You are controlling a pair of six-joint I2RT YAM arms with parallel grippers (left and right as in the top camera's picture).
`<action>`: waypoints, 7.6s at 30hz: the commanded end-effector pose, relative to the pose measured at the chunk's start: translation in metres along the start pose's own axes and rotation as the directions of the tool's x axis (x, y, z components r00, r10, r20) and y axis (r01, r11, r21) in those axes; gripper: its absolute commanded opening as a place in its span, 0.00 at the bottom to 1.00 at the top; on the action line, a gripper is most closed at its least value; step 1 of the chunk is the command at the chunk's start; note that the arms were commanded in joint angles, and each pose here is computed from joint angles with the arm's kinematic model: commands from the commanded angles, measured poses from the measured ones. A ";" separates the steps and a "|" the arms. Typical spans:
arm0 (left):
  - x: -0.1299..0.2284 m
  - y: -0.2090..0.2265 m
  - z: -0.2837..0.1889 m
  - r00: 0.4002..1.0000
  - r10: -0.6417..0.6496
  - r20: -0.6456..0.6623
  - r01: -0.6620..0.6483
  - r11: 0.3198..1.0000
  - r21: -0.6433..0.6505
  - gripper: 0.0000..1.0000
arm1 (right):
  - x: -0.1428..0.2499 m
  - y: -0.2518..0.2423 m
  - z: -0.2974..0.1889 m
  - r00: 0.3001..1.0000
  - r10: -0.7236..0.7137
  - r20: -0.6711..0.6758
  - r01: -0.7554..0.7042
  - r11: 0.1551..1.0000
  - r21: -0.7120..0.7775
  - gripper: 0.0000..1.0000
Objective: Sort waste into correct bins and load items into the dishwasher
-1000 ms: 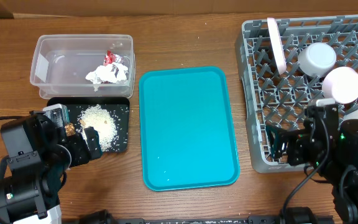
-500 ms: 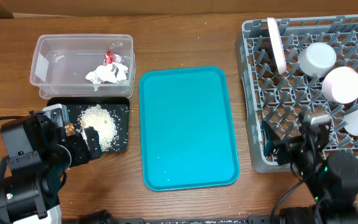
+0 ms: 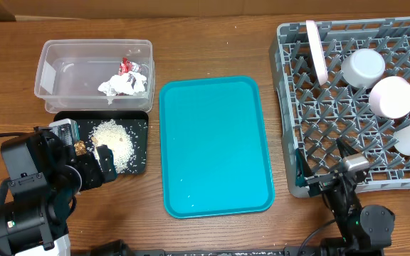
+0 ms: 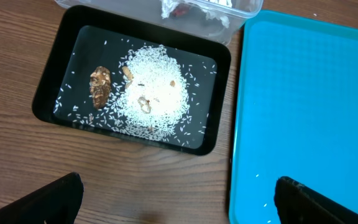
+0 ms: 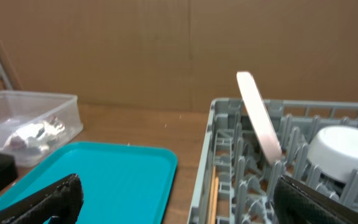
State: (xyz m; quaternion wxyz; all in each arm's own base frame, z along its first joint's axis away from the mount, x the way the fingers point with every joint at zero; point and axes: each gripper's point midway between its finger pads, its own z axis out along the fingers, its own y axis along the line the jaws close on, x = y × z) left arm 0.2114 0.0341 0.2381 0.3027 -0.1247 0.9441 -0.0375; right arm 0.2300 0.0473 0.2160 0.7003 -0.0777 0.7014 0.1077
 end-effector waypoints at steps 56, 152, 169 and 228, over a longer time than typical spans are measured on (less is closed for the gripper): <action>-0.001 -0.001 -0.001 1.000 -0.012 0.009 0.012 1.000 0.010 1.00 | 0.044 -0.042 0.006 1.000 0.011 -0.016 -0.007 0.978 0.206 1.00; 0.031 -0.040 0.086 0.618 0.163 0.769 -0.292 0.956 0.031 1.00 | 0.044 -0.042 0.006 1.000 0.011 -0.016 -0.007 0.978 0.206 1.00; 0.031 -0.040 0.086 0.618 0.163 0.769 -0.292 0.956 0.031 1.00 | 0.044 -0.042 0.006 1.000 0.011 -0.016 -0.007 0.978 0.206 1.00; 0.031 -0.040 0.086 0.619 0.163 0.768 -0.292 0.956 0.032 1.00 | 0.044 -0.042 0.006 1.000 0.011 -0.016 -0.007 0.978 0.207 1.00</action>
